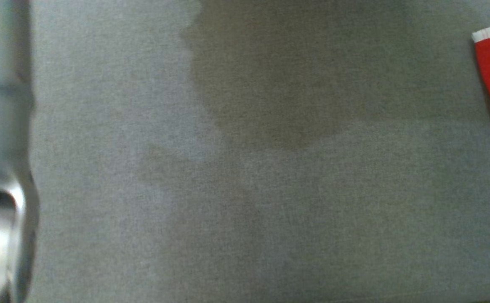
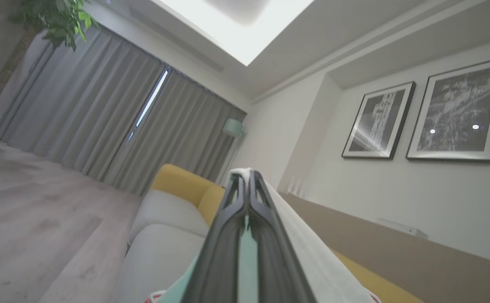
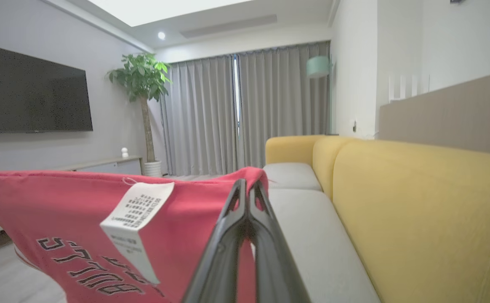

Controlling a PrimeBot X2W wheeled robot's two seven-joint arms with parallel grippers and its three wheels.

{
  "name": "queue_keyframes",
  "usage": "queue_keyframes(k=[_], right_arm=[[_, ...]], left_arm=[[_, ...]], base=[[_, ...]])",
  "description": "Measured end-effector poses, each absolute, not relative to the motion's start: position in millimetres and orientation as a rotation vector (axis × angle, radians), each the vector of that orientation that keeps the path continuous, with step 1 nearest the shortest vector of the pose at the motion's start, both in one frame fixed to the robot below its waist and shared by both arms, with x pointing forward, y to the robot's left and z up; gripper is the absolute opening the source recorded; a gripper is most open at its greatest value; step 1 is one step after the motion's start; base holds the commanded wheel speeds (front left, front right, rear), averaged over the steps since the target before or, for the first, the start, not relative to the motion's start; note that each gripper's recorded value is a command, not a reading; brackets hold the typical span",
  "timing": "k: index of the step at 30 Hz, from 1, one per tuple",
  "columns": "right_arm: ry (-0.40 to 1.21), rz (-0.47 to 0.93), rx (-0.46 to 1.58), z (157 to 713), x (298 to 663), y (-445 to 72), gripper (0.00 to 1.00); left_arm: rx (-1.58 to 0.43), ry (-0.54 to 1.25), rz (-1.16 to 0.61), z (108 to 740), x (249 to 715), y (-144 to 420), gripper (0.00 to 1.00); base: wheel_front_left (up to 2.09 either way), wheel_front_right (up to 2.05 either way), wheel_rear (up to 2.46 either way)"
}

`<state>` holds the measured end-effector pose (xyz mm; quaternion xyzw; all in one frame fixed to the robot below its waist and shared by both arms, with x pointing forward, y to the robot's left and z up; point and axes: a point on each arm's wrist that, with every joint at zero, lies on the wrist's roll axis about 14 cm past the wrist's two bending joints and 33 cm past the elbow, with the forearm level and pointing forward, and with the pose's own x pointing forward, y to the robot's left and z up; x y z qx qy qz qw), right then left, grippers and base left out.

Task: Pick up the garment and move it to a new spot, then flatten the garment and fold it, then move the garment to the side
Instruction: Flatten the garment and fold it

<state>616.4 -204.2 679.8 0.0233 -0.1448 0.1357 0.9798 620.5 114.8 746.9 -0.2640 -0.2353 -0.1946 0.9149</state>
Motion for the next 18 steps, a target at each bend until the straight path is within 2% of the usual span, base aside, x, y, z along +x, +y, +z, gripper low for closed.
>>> queue_keyframes(k=[4, 8, 13, 18], right_arm=[[-0.145, 0.264, 0.066, 622, 606, -213, 0.0], [0.04, 0.244, 0.112, 551, 575, -222, 0.0], [0.209, 0.207, 0.185, 492, 518, -238, 0.0], [0.341, 0.185, 0.254, 445, 445, -246, 0.0]], left_arm=[[-0.559, -0.287, -0.441, 663, 598, 96, 0.0], [-0.585, -0.084, -0.423, 576, 554, 97, 0.0], [-0.622, 0.116, -0.408, 503, 479, 95, 0.0], [-0.678, 0.25, -0.364, 462, 409, 96, 0.0]], base=[[0.0, 0.0, 0.0], [0.0, 0.0, 0.0], [0.0, 0.0, 0.0], [0.0, 0.0, 0.0]])
